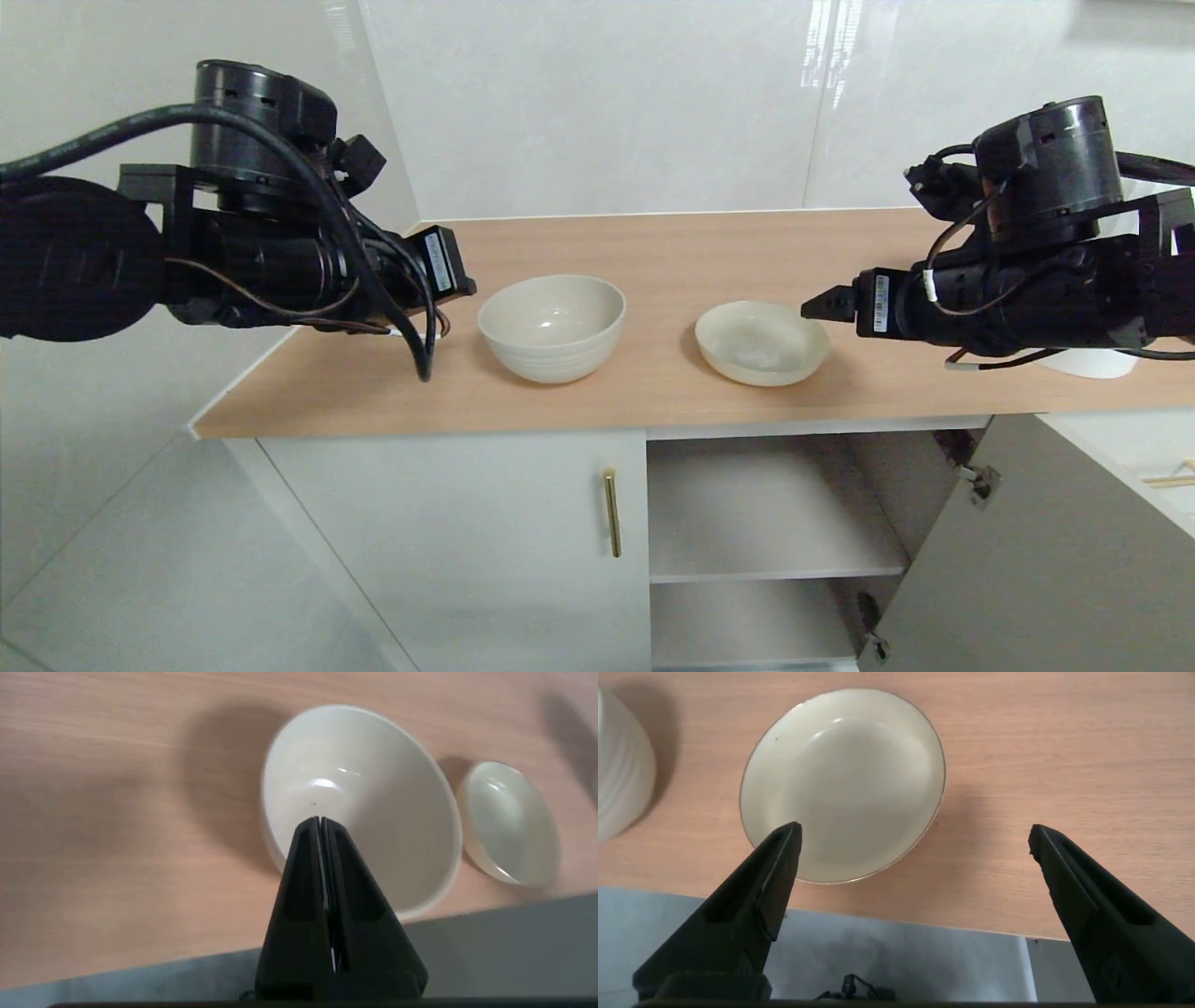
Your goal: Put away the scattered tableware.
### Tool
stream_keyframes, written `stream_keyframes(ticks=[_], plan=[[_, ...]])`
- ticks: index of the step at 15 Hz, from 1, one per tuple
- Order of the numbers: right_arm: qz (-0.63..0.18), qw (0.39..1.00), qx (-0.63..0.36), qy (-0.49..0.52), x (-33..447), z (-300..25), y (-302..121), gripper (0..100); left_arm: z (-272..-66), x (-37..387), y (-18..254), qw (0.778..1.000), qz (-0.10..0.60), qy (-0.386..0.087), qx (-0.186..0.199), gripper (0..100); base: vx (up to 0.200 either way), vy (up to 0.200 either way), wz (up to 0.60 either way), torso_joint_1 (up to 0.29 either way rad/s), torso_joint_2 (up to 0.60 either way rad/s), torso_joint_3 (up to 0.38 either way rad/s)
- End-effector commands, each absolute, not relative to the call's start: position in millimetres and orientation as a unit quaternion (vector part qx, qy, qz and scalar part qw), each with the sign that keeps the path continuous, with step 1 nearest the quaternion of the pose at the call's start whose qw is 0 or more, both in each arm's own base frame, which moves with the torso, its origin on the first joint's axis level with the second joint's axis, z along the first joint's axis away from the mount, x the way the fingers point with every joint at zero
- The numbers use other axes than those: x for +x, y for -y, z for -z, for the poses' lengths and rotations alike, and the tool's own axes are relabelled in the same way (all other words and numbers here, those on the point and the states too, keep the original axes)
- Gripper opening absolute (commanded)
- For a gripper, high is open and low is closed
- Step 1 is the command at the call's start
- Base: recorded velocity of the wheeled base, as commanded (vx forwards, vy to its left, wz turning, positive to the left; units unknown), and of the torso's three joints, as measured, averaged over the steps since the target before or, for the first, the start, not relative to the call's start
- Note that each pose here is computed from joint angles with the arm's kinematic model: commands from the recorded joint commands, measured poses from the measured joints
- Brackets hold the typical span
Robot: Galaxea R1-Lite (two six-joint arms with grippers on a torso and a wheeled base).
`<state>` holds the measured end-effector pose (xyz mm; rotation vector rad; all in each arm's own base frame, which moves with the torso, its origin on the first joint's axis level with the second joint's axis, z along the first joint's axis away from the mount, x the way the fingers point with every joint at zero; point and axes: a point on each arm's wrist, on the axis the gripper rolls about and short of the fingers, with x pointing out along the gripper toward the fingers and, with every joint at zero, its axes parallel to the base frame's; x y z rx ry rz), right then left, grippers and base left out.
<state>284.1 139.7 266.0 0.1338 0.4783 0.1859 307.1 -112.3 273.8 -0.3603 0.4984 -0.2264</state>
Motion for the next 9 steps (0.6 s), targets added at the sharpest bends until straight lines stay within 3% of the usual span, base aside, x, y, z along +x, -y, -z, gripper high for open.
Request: stream_keyframes(ticks=[1, 3, 4, 9], plan=[[-0.092, 0.964, 0.065, -0.24, 286, -263, -141, 100, -272, 311, 114, 0.947, 0.11, -0.243, -0.176, 0, 0.0, 0.0, 0.0, 0.0, 0.0, 0.0], [-0.091, 0.964, 0.065, -0.242, 287, -262, -141, 100, -271, 313, 115, 0.949, 0.106, -0.243, -0.172, 0, 0.0, 0.0, 0.0, 0.0, 0.0, 0.0], [-0.091, 0.964, 0.065, -0.242, 287, -262, -141, 100, -269, 315, 115, 0.949, 0.105, -0.243, -0.172, 100, 0.0, 0.0, 0.0, 0.0, 0.0, 0.0], [-0.09, 0.964, 0.066, -0.241, 287, -262, -141, 100, -256, 326, 117, 0.951, 0.088, -0.254, -0.153, 100, 0.0, 0.0, 0.0, 0.0, 0.0, 0.0]])
